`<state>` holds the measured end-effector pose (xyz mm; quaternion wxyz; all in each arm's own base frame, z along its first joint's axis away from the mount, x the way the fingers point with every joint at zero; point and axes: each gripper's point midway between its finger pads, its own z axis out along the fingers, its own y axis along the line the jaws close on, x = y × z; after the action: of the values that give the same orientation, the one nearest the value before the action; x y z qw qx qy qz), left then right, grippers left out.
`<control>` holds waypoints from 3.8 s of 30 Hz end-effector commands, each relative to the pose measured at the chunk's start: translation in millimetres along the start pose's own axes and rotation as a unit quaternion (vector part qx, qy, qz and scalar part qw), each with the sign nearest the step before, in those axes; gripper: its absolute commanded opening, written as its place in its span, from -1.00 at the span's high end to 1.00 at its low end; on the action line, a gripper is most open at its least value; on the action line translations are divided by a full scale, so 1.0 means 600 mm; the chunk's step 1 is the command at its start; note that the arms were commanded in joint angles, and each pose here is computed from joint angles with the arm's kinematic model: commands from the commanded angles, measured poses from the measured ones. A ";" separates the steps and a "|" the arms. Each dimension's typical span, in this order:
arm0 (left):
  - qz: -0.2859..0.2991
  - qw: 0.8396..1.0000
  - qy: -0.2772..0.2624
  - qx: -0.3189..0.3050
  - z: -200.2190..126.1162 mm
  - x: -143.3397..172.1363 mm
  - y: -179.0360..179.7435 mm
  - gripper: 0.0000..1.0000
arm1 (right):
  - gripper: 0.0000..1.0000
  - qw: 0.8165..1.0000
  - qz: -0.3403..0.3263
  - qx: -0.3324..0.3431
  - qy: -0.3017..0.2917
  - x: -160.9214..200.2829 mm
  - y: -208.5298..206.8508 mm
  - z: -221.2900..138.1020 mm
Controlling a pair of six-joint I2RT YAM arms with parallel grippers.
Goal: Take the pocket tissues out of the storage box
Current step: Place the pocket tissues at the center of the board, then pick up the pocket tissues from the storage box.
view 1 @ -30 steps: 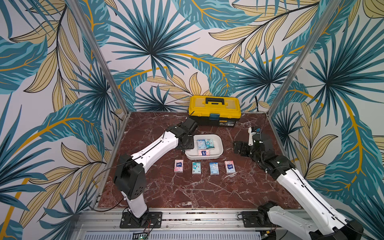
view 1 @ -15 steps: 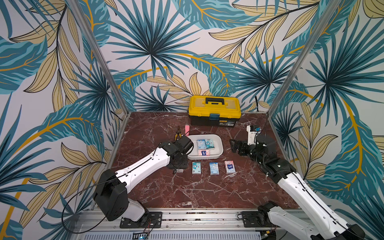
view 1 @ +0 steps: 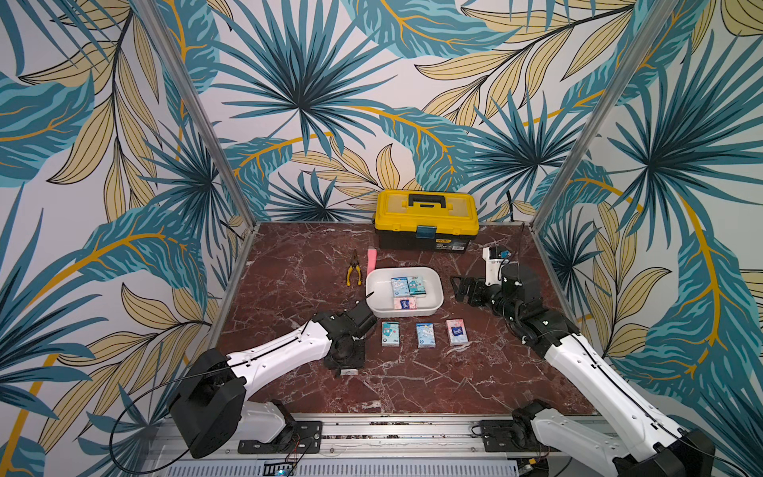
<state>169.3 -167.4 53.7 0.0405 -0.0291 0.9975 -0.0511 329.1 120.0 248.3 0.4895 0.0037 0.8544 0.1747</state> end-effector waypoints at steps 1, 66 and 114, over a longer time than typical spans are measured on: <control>-0.007 1.000 -0.001 0.025 0.021 0.002 -0.014 -0.02 | -0.99 1.000 -0.002 -0.004 -0.015 -0.016 0.003 -0.001; 0.010 0.977 -0.191 0.097 -0.113 -0.393 -0.247 -0.97 | -0.99 0.998 -0.026 -0.048 -0.040 0.012 0.012 -0.099; 0.042 0.992 -0.114 0.037 0.081 -0.436 -0.270 -0.36 | -0.99 0.996 -0.049 -0.071 -0.029 0.024 0.024 -0.088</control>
<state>435.9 -318.2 44.8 0.1549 0.0015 0.9839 -0.0890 272.6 120.4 268.5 0.5180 -0.0632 0.8257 0.2143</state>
